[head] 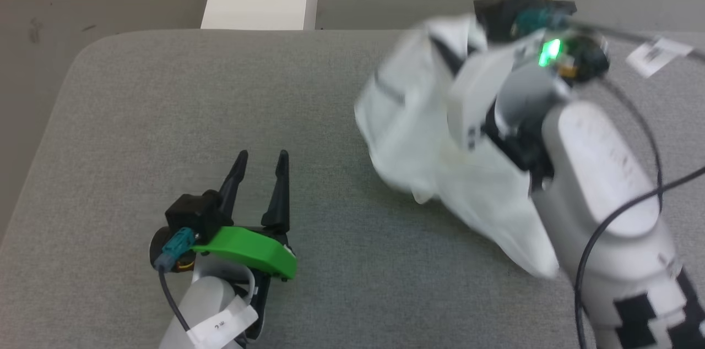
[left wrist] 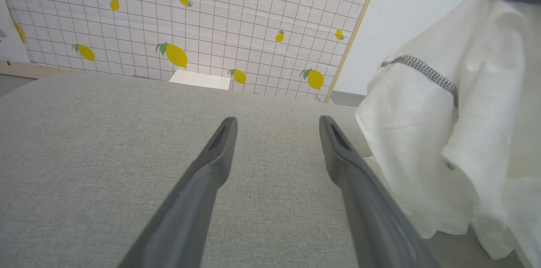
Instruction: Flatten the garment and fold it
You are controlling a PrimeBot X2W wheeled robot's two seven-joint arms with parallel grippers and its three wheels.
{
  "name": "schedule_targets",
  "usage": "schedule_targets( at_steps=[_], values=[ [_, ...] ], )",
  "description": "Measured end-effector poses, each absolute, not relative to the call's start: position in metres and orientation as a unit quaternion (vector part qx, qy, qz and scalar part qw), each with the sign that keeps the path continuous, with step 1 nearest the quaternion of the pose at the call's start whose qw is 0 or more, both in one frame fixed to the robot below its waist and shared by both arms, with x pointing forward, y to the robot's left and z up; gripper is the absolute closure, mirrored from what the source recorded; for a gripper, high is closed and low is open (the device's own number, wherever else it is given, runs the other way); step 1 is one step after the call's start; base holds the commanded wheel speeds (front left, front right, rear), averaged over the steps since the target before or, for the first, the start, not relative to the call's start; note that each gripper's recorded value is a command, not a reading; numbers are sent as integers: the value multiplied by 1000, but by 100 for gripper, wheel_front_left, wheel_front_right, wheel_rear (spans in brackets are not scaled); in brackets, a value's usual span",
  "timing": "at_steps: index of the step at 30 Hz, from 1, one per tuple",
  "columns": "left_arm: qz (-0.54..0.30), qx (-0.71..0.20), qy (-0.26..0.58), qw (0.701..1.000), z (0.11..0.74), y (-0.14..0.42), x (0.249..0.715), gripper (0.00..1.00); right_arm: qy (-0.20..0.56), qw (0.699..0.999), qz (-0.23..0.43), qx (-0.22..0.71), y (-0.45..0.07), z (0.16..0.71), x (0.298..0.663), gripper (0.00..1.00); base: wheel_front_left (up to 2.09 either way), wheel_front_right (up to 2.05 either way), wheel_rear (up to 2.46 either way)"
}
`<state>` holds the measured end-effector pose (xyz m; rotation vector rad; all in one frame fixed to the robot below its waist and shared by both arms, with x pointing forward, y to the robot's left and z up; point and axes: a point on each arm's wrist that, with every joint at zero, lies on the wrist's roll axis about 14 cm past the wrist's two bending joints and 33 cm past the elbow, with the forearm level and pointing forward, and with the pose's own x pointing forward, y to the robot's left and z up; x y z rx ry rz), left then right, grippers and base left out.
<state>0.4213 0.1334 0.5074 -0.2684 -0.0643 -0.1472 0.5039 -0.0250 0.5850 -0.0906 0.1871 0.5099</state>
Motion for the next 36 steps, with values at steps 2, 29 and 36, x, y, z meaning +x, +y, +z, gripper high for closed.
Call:
schedule_targets(
  at_steps=[2,29,36],
  values=[
    [-67,-134,-39,988,512,138,420,0,23,965,258,-45,-18,628,511,100,0,0,0],
    [-37,-134,-42,989,512,157,394,0,289,956,-35,-29,-236,436,401,81,0,0,0],
    [-67,-132,-35,988,509,137,401,0,248,964,-92,-15,-266,452,370,0,0,0,0]
  ],
)
